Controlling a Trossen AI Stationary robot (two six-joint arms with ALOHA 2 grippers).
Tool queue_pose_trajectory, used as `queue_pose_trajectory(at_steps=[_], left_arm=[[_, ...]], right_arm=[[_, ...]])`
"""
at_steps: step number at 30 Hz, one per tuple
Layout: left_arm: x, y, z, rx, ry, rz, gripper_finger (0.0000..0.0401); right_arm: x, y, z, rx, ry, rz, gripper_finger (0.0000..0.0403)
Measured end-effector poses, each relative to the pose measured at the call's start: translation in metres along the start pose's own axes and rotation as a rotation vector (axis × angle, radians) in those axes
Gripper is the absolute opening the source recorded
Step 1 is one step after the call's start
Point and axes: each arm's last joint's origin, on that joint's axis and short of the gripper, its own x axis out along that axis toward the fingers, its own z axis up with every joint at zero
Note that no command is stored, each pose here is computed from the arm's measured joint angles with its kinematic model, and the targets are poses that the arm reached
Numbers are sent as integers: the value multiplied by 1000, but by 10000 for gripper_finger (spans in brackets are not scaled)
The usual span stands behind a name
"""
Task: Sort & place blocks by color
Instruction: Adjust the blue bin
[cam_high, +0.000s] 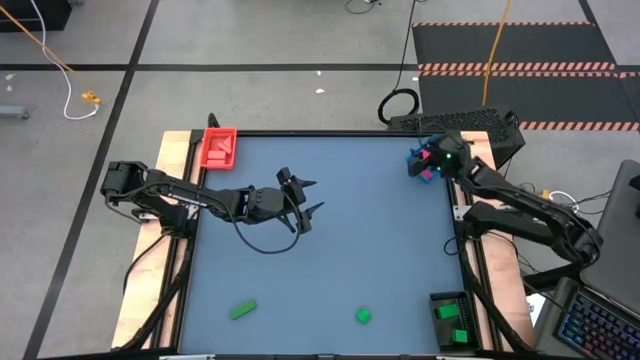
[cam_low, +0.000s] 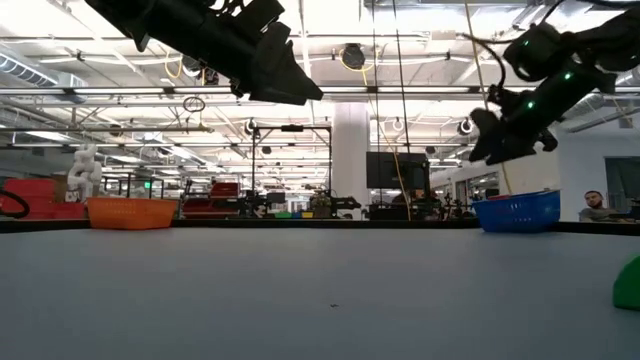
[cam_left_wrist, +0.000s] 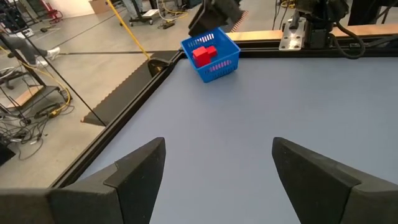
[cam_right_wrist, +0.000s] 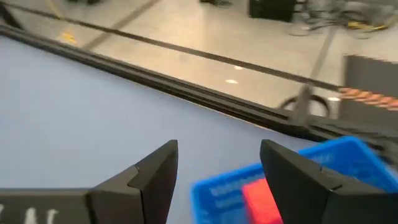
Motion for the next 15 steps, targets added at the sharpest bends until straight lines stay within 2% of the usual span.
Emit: queue_pose_trajectory(at_steps=[3,5,7,10,15], left_arm=[[0,0,0,0,0,0,294],[0,0,0,-1,0,0,294],[0,0,0,-3,0,0,294],[0,0,0,-7,0,-1,294],[0,0,0,-5,0,-1,294]], right_arm=[[-2,2,-4,53,59,107,221],[-2,2,-11,78,145,121,221],[-2,-1,-20,69,230,76,221],[-5,-7,-28,27,291,-60,221],[-15,-8,-21,20,190,-68,221]])
